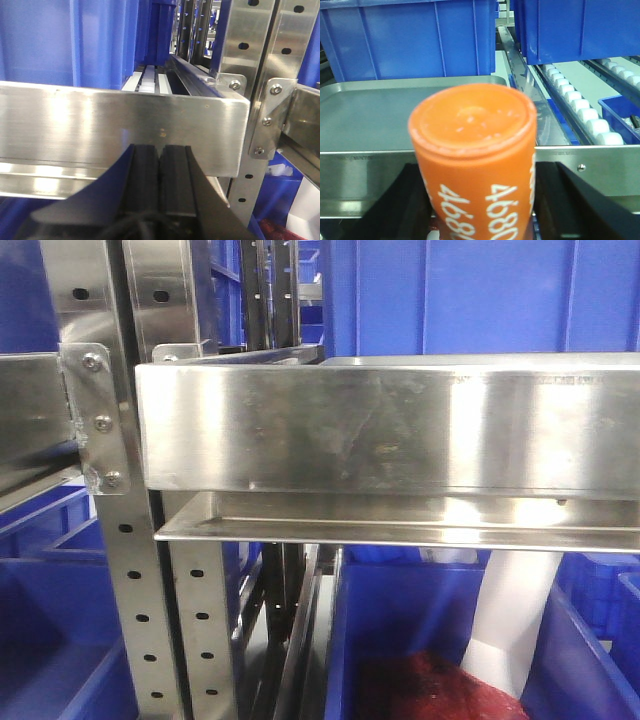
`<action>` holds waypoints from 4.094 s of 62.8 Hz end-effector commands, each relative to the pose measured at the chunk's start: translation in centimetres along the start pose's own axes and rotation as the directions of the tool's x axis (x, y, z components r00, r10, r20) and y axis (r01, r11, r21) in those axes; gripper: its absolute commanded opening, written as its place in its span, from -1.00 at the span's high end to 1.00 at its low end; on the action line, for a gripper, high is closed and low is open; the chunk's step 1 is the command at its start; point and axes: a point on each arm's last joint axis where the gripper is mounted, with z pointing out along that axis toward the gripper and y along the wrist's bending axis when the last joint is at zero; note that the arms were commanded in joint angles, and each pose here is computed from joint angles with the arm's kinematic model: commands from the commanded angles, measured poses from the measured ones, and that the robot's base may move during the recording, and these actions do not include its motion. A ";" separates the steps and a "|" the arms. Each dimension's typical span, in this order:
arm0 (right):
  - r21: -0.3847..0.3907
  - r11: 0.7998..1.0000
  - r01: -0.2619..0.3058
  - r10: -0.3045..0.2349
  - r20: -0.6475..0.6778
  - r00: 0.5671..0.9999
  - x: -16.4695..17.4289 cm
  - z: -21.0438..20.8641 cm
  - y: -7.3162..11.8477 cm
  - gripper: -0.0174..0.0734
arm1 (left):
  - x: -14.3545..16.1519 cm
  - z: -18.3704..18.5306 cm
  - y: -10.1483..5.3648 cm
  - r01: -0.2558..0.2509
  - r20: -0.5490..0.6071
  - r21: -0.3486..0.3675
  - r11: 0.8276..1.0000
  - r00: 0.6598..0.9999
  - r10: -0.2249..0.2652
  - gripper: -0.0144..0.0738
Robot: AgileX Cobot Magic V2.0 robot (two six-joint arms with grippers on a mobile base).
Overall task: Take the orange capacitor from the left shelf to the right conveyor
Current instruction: 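Withdraw the right gripper holding the cylinder away from the shelf, then drive the base from the shelf to the conveyor, holding the cylinder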
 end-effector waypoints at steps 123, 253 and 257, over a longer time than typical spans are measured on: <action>-0.009 1.000 0.014 -0.013 0.118 0.993 -1.4 -0.8 0.1 0.22 | -1.1 -0.2 -0.1 -0.001 0.114 0.005 1.000 0.994 0.001 0.91; -0.009 1.000 0.014 -0.013 0.118 0.993 -1.4 -0.8 0.1 0.22 | -1.1 -0.2 -0.1 -0.001 0.114 0.005 1.000 0.994 0.001 0.91; -0.009 1.000 0.014 -0.013 0.118 0.993 -1.4 -0.8 0.1 0.22 | -1.1 -0.2 -0.1 -0.001 0.114 0.005 1.000 0.994 0.001 0.91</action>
